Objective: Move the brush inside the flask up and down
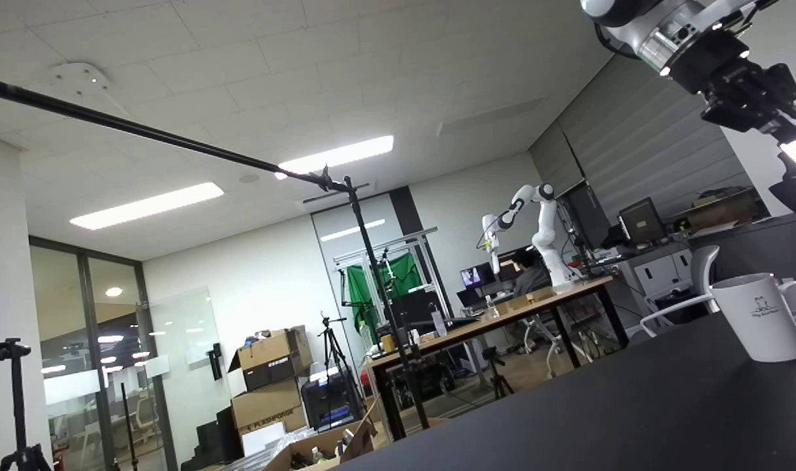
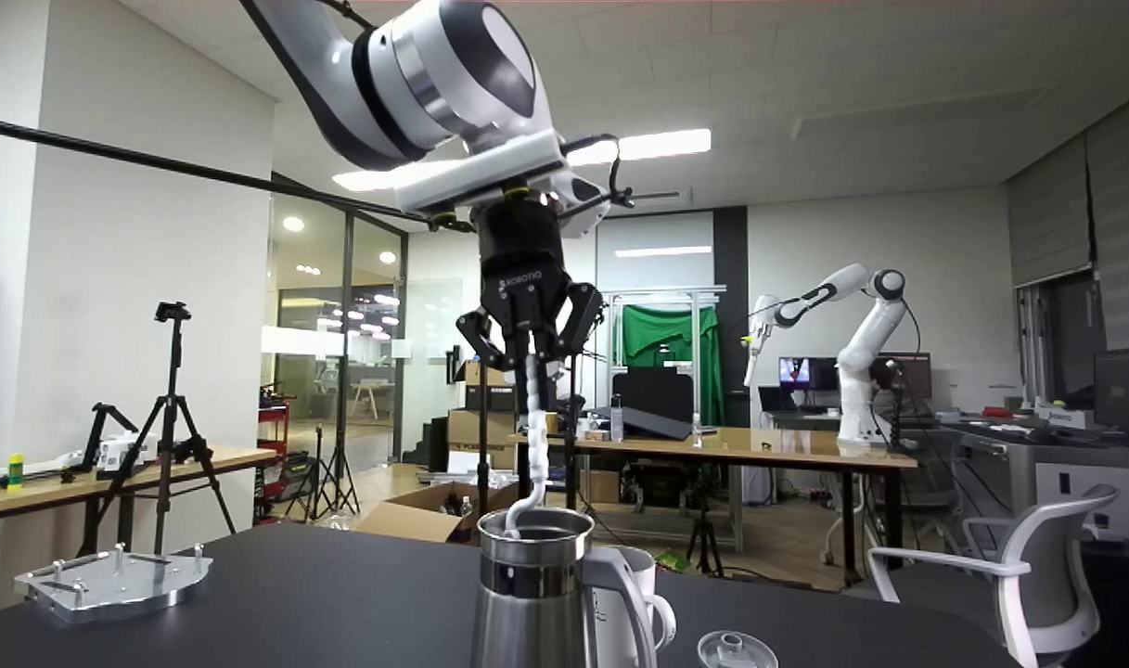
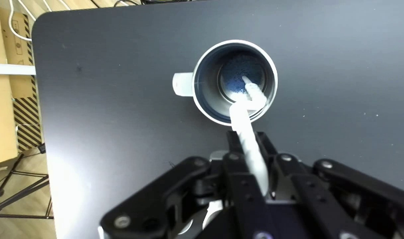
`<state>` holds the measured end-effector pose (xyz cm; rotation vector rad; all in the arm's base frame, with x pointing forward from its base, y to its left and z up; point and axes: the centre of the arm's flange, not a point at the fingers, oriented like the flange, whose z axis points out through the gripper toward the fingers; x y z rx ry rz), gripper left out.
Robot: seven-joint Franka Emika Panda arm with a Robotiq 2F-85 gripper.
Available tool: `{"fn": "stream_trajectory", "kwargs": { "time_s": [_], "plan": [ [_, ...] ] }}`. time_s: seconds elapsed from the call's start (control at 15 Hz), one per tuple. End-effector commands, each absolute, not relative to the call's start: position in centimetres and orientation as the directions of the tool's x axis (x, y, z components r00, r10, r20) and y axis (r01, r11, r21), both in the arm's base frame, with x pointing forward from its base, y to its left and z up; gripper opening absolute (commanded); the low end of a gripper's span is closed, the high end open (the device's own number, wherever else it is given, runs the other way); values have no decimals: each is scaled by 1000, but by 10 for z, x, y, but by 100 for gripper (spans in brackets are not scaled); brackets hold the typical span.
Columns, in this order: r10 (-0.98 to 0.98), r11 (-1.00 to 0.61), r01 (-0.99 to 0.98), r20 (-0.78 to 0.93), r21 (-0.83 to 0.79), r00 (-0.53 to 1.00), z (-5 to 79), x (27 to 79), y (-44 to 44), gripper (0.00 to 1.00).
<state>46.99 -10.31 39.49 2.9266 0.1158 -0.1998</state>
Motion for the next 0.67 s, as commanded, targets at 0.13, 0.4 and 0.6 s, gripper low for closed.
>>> {"fn": "stream_trajectory", "kwargs": {
  "time_s": [0.13, 0.4, 0.6],
  "plan": [
    [65, -976, 88, -121, 198, 990, 446, 451, -91, 4],
    [47, -981, 67, -114, 183, 992, 421, 455, -100, 4],
    [20, -985, 41, -126, 168, 992, 390, 463, -109, 4]
  ]
}}
